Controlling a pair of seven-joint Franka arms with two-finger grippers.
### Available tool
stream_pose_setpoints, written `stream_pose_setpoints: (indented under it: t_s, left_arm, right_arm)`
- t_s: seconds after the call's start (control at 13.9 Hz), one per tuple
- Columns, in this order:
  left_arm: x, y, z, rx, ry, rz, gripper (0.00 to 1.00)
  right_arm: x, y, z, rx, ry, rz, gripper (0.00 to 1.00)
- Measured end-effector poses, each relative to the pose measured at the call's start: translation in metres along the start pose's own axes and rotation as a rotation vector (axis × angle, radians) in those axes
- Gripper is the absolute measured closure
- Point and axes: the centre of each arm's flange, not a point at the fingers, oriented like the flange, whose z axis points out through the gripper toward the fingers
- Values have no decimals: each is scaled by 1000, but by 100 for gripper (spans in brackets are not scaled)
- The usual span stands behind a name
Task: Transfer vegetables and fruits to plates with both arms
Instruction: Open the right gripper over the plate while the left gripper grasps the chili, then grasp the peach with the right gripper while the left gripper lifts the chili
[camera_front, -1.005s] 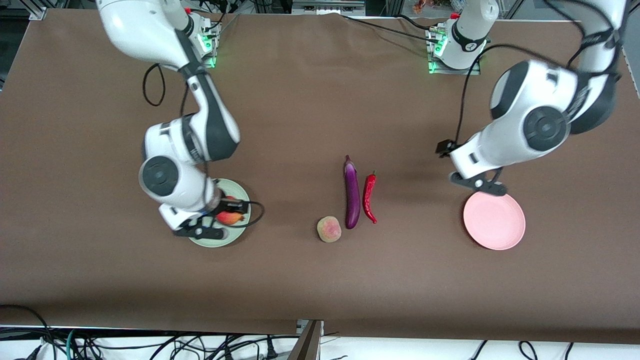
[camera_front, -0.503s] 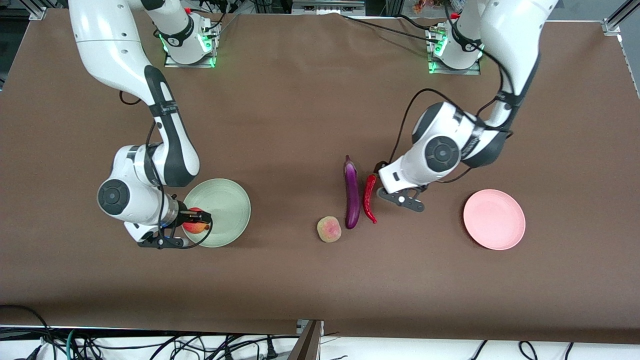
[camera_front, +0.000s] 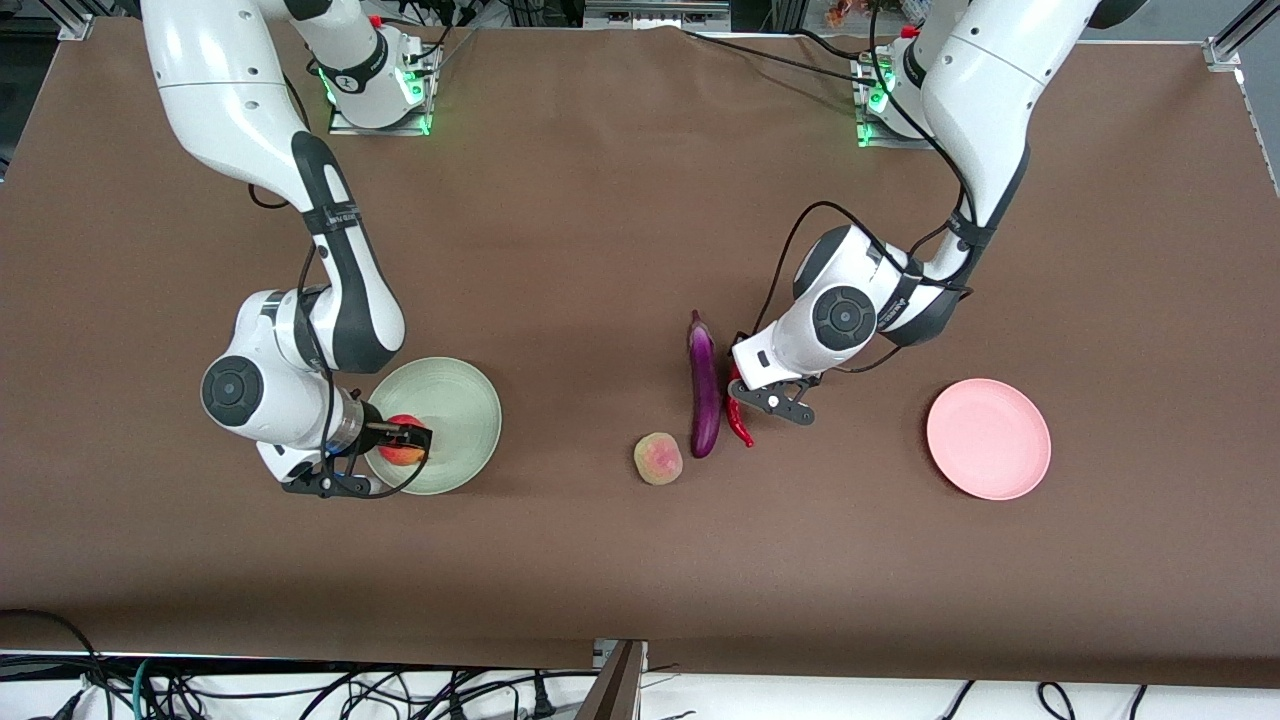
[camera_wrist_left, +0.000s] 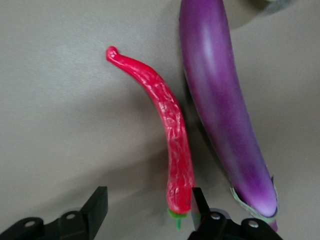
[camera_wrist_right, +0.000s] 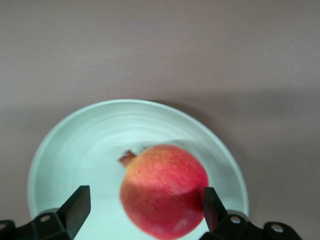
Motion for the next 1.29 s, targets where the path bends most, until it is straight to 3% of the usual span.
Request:
stream_pose_setpoints:
  t_s: [0.14, 0.43, 0.72, 1.01, 1.29]
  left_arm:
    - [-1, 9, 9, -2, -2, 13, 30]
    - [-3, 24, 21, -4, 2, 35, 32]
    - [-1, 25, 24, -4, 12, 37, 72]
    - [9, -5, -22, 15, 60, -6, 73]
    - [-8, -90, -100, 98, -18, -70, 73]
  right_arm:
    - [-3, -38, -23, 15, -4, 52, 0]
    - [-13, -116, -57, 52, 50, 120, 0]
    - [-20, -191, -44, 108, 147, 194, 0]
    - [-34, -244, 3, 173, 254, 200, 0]
    - [-72, -299, 50, 231, 316, 178, 0]
